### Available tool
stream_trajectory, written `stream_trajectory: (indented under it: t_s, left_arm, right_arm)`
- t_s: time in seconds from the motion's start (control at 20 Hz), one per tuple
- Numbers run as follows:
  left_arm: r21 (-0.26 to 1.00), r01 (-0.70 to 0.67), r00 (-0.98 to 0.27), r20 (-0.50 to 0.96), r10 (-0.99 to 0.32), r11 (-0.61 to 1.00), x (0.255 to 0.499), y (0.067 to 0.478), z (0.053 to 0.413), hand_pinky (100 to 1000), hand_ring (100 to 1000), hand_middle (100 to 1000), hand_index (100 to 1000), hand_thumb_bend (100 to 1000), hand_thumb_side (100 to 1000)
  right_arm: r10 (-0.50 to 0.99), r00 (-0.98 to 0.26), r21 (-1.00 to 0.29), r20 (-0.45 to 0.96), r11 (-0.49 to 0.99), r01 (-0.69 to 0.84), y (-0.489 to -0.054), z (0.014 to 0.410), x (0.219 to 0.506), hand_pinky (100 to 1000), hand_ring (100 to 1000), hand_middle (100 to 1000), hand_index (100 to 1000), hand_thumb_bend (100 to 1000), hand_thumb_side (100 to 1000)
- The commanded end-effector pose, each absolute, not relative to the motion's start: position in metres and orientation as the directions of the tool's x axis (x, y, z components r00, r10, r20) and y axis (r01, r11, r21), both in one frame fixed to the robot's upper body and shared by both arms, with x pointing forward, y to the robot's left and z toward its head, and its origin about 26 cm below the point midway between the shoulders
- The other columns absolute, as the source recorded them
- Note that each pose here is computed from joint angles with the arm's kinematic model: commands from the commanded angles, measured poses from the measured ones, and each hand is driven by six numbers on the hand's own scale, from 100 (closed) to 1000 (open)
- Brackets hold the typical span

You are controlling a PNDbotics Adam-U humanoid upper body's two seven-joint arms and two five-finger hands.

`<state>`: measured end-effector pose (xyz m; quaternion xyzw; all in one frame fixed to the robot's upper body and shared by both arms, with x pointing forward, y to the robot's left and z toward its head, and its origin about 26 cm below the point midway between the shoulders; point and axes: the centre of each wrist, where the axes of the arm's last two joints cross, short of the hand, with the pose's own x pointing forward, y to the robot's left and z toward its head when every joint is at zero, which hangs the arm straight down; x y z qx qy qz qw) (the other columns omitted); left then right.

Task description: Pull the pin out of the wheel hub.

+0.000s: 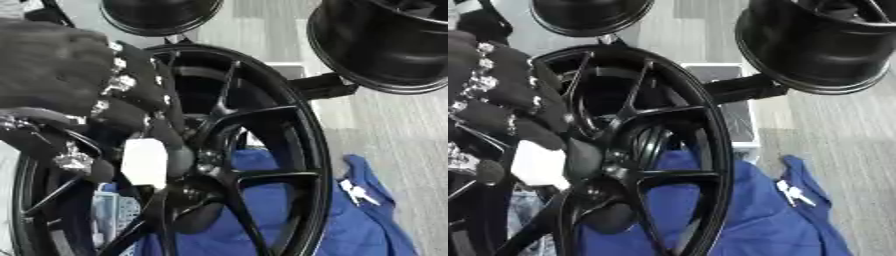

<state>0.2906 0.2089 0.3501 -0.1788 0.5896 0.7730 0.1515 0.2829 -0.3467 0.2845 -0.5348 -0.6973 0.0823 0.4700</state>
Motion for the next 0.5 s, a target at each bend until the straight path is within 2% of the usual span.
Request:
stream_trajectory:
  t_s: [0.05,0.5]
  left_arm:
    - [0.826,-0.477,-0.873,-0.484,0.057,-0.299,0.2872,0.2092,0.3543,806,760,704,833,683,100]
    - [0.808,-0.477,-0.872,-0.483,0.074,-0.346,0.2882,0.2153,0.3504,807,760,695,834,706,104]
  right_arm:
    - [0.837,-0.007,-0.604,0.548,0.402,0.688,-0.3466,0.2955,0.2796,738,600,482,689,100,323]
    - [0.830,-0.021,-0.596,0.557,0.417,0.687,-0.3455,0.2944,0.2801,736,598,481,688,100,336]
